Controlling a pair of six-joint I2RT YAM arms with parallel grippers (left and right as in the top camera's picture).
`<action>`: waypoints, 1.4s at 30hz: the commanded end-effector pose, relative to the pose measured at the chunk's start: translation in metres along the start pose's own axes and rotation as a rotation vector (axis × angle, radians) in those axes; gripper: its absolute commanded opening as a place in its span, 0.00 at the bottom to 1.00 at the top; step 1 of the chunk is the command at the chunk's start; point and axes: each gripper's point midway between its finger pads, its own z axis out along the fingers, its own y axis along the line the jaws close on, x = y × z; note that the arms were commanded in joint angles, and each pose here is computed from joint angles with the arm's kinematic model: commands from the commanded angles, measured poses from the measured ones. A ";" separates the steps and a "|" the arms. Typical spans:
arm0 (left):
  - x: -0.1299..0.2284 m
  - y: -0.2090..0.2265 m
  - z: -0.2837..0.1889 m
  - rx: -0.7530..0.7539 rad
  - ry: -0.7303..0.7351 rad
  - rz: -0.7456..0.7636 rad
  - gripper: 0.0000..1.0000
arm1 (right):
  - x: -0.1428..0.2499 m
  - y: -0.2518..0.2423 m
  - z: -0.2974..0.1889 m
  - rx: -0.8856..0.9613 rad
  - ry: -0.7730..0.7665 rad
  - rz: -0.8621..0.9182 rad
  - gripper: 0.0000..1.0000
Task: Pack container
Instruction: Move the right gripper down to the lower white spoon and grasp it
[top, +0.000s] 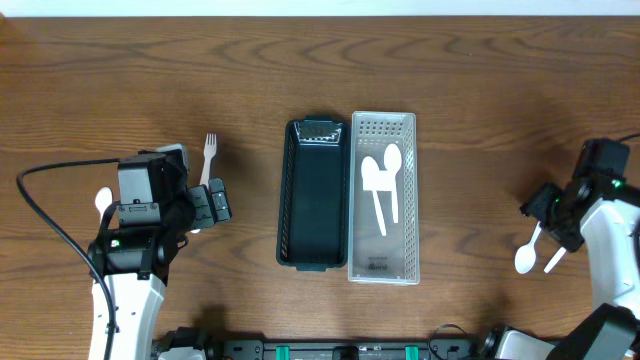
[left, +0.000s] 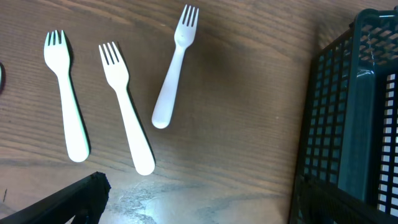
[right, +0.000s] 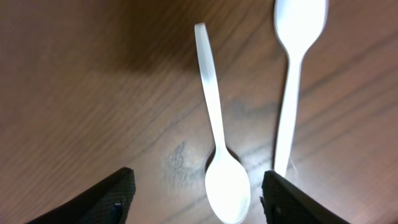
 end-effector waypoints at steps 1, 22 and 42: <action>-0.008 -0.002 -0.005 0.010 -0.018 -0.008 0.98 | 0.012 -0.004 0.021 0.002 0.027 -0.022 0.68; -0.008 -0.002 -0.005 0.010 -0.017 -0.008 0.98 | 0.036 -0.009 0.078 0.044 0.134 -0.029 0.65; -0.008 -0.002 -0.005 0.010 -0.018 -0.008 0.98 | 0.035 -0.002 0.076 0.028 0.137 -0.040 0.01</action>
